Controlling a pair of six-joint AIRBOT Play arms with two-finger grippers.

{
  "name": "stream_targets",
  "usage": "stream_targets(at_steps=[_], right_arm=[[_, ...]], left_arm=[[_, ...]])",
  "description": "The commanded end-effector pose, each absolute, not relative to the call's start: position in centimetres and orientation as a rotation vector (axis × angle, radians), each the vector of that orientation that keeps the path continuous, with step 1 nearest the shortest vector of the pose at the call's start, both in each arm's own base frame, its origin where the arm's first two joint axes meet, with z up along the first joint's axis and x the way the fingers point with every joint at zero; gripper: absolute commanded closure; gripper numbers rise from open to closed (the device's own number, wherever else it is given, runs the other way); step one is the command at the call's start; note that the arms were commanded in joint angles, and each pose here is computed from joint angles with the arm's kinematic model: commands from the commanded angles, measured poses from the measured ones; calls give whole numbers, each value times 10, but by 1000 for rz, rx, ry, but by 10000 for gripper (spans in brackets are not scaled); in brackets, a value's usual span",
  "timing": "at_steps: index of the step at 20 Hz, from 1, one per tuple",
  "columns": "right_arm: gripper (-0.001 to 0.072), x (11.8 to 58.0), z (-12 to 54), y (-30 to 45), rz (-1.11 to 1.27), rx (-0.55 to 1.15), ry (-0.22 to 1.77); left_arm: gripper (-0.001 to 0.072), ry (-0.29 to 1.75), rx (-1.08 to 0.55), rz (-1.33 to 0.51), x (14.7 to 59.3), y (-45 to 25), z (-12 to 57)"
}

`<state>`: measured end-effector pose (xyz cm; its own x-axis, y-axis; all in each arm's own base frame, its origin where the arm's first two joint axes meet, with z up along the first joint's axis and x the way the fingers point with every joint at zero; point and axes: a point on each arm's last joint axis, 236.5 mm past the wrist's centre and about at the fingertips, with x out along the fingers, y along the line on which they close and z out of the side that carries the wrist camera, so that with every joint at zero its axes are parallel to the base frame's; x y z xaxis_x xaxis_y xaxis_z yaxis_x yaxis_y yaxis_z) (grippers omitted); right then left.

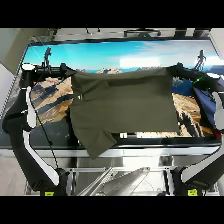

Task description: Fold the shirts.

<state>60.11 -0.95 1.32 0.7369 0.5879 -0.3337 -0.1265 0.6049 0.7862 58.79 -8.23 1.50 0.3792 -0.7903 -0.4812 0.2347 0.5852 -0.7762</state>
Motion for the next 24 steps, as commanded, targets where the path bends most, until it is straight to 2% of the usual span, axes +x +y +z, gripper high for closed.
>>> stream_targets(at_steps=[1, 7, 13, 20, 21, 23, 24], right_arm=[[698, 588, 4, -16, 465, 794, 697], [697, 552, -49, -31, 432, 654, 912], [697, 549, -86, -28, 421, 690, 967], [696, 546, -95, -15, 449, 694, 998], [686, 541, -92, -13, 471, 691, 1008], [455, 521, -88, -20, 498, 623, 1081], [455, 508, -84, -29, 475, 592, 1138]], left_arm=[[683, 1002, -720, -689, 582, -70, 3], [691, 1163, -707, -706, 546, -75, -38], [692, 1261, -645, -646, 531, -85, -80], [700, 1260, -647, -630, 532, -88, -87], [685, 1267, -641, -647, 528, -89, -83], [420, 1289, -643, -683, 516, -85, -69], [420, 1311, -653, -703, 507, -79, -58]])
